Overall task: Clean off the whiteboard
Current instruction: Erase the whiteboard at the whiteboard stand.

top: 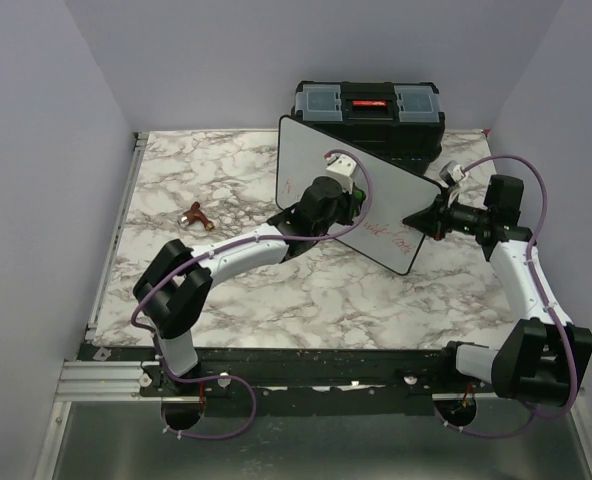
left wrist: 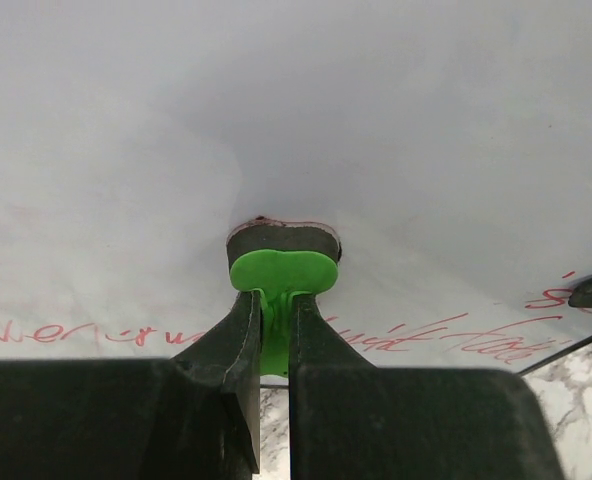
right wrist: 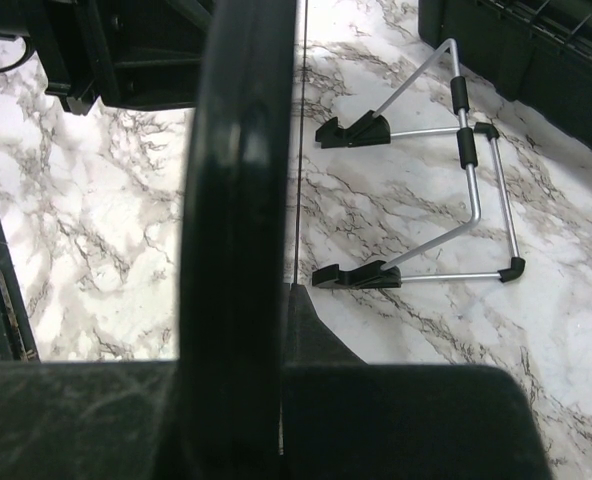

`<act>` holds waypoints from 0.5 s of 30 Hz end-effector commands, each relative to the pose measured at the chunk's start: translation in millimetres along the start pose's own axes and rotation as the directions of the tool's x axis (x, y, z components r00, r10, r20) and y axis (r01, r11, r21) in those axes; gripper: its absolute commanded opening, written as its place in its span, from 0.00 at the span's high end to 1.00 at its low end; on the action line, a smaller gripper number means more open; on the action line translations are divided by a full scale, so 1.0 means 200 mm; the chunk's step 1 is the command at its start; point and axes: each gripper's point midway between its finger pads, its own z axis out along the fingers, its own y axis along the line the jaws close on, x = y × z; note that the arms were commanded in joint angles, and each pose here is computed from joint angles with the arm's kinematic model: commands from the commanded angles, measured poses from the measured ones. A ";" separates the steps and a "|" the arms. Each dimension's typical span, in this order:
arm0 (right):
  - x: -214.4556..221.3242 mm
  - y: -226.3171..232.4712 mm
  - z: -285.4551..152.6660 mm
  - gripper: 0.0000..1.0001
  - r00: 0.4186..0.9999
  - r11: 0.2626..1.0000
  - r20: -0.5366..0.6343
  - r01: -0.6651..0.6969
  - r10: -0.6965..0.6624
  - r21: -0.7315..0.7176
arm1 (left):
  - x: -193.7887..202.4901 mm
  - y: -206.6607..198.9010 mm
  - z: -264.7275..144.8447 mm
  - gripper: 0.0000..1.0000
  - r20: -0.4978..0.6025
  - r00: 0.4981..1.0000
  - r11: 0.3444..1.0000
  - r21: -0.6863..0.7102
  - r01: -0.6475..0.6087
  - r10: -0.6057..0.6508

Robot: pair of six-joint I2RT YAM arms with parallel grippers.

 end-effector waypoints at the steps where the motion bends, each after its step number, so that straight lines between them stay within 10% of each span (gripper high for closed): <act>1: -0.01 0.27 0.02 0.99 0.995 0.970 0.020 -0.087 0.094 -0.229 | -0.16 -0.17 0.06 1.00 0.114 0.991 0.997 0.030 -0.073 0.069; 15: -0.01 0.27 0.02 0.99 0.995 0.967 0.021 -0.094 0.102 -0.235 | -0.17 -0.45 0.00 1.00 0.151 0.964 0.970 0.072 -0.232 0.219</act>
